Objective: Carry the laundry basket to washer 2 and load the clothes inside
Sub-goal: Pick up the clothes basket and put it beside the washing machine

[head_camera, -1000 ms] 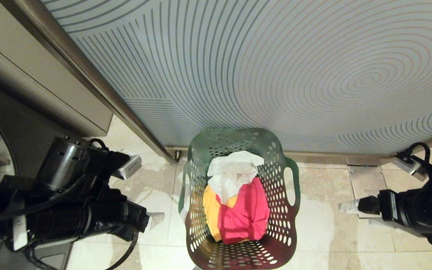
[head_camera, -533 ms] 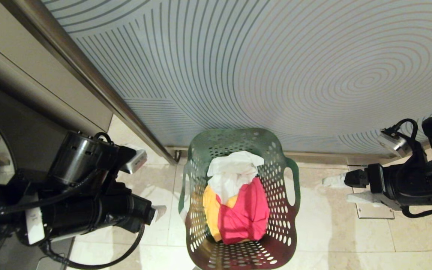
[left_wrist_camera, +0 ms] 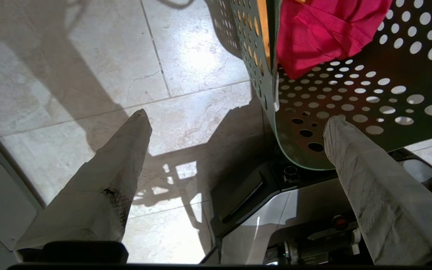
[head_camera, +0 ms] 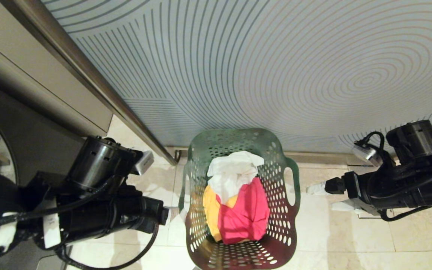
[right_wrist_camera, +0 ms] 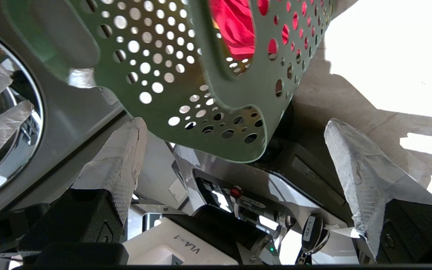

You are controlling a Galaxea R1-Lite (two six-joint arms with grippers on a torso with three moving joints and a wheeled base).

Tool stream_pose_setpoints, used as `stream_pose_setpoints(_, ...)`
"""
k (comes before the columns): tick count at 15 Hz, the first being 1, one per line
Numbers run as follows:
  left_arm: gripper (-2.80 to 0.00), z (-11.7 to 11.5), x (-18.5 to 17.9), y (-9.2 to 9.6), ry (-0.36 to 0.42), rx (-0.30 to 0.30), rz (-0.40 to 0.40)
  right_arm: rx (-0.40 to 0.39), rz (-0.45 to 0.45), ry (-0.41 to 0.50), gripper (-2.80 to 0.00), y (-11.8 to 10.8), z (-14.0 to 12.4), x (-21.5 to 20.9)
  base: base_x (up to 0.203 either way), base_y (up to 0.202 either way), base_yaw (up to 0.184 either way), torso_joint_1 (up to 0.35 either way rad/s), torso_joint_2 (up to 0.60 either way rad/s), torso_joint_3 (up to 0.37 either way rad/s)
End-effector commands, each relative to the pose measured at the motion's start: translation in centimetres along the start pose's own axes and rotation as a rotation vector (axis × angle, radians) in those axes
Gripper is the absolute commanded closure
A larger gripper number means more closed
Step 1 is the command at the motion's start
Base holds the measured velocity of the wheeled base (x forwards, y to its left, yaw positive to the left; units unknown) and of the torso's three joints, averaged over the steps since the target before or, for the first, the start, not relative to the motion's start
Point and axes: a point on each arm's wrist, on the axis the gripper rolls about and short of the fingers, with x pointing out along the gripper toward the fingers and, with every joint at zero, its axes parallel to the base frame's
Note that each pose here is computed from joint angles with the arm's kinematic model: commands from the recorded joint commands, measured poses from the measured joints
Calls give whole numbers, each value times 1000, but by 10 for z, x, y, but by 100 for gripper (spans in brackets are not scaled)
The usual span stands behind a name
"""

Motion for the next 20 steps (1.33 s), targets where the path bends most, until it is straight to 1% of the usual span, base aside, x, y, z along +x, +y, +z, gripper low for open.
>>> stream_pose_setpoints(1,-280,0,11,-6,26,0,0,19,-10,29,-280,-6,3,12,0,0,0,0,0,0)
stream_pose_setpoints(5,-280,1,18,-15,41,20,-14,12,-6,18,-280,-5,10,16,0,0,0,0,0,0)
stream_pose_setpoints(7,-280,-2,27,-24,67,42,-24,11,-4,14,-280,-5,15,19,0,0,0,0,0,0)
stream_pose_setpoints(9,-280,-5,33,-34,75,58,-43,1,7,-5,-280,-1,21,17,0,0,0,0,0,0)
stream_pose_setpoints(11,-280,-5,37,-46,67,39,-67,-4,11,-11,-280,-1,28,21,0,0,0,0,0,0)
stream_pose_setpoints(13,-280,-2,41,-51,66,34,-72,-8,13,-15,-280,-1,37,27,0,0,0,0,0,0)
stream_pose_setpoints(16,-280,0,58,-58,68,27,-47,-9,14,-9,-280,-2,45,37,0,0,0,0,0,0)
stream_pose_setpoints(18,-280,4,72,-64,19,11,-12,-19,21,0,-280,2,43,40,0,0,0,0,0,0)
stream_pose_setpoints(20,-280,3,83,-67,11,13,17,-30,30,12,-280,7,41,43,0,0,0,0,0,0)
